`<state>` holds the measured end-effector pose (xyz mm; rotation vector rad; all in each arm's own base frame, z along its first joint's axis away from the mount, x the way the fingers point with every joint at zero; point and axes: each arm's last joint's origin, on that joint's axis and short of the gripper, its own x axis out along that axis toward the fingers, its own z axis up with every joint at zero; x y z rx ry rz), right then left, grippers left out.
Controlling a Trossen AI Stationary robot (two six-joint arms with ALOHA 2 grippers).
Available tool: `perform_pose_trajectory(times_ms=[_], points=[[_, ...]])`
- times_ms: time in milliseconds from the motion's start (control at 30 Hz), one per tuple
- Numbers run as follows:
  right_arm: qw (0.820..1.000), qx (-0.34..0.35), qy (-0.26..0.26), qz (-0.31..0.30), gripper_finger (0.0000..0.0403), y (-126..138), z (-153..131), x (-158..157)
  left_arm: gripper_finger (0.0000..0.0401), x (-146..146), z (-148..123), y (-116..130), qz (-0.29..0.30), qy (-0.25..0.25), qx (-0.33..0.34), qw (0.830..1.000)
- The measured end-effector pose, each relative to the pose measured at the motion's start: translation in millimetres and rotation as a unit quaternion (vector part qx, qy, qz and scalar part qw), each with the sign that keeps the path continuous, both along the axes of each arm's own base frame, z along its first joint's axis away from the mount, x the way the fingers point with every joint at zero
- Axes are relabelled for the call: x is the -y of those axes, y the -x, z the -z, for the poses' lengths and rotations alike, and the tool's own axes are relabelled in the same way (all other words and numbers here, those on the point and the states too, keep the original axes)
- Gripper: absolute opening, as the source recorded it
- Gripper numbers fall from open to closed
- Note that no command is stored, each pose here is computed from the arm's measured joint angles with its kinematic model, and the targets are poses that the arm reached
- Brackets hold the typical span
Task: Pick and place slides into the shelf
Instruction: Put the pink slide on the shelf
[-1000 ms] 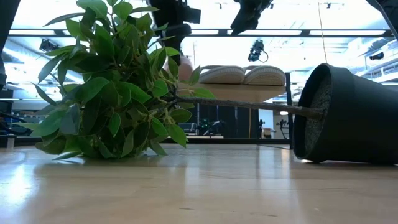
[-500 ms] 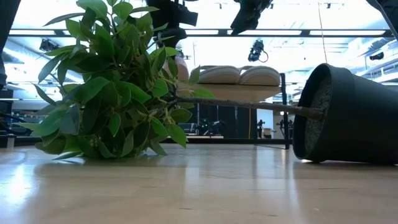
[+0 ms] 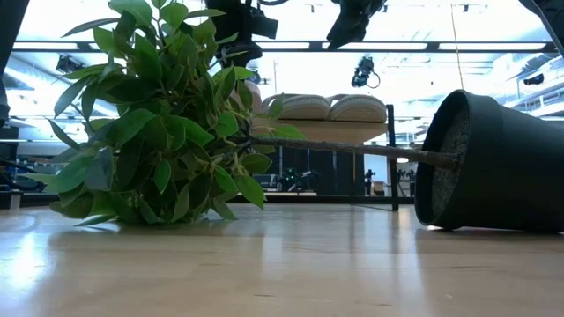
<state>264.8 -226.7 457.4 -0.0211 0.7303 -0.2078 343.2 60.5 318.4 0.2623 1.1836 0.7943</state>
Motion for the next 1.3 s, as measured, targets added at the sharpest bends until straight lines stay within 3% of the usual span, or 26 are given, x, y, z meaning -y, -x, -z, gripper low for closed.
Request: perform_pose_trajectory(times_ms=[433,767,867,1000,1300], points=[[1.000,0.000,-0.001,0.001,0.0284,0,0,0,0.0025,-2,5,4,-0.007,0.044,-0.017,0.999],[1.000,0.001,-0.001,0.000,0.0284,0,0,0,0.0025,-5,51,-19,0.002,0.072,-0.105,0.992],[1.000,0.001,-0.002,0.000,0.0284,0,0,0,0.0025,-6,54,-22,0.010,0.070,-0.110,0.991],[1.000,0.001,-0.001,0.000,0.0284,0,0,0,0.0024,-6,44,-27,0.015,0.083,-0.091,0.992],[1.000,0.002,-0.001,-0.001,0.0284,0,0,0,0.0024,4,-20,-28,0.036,0.098,-0.025,0.994]])
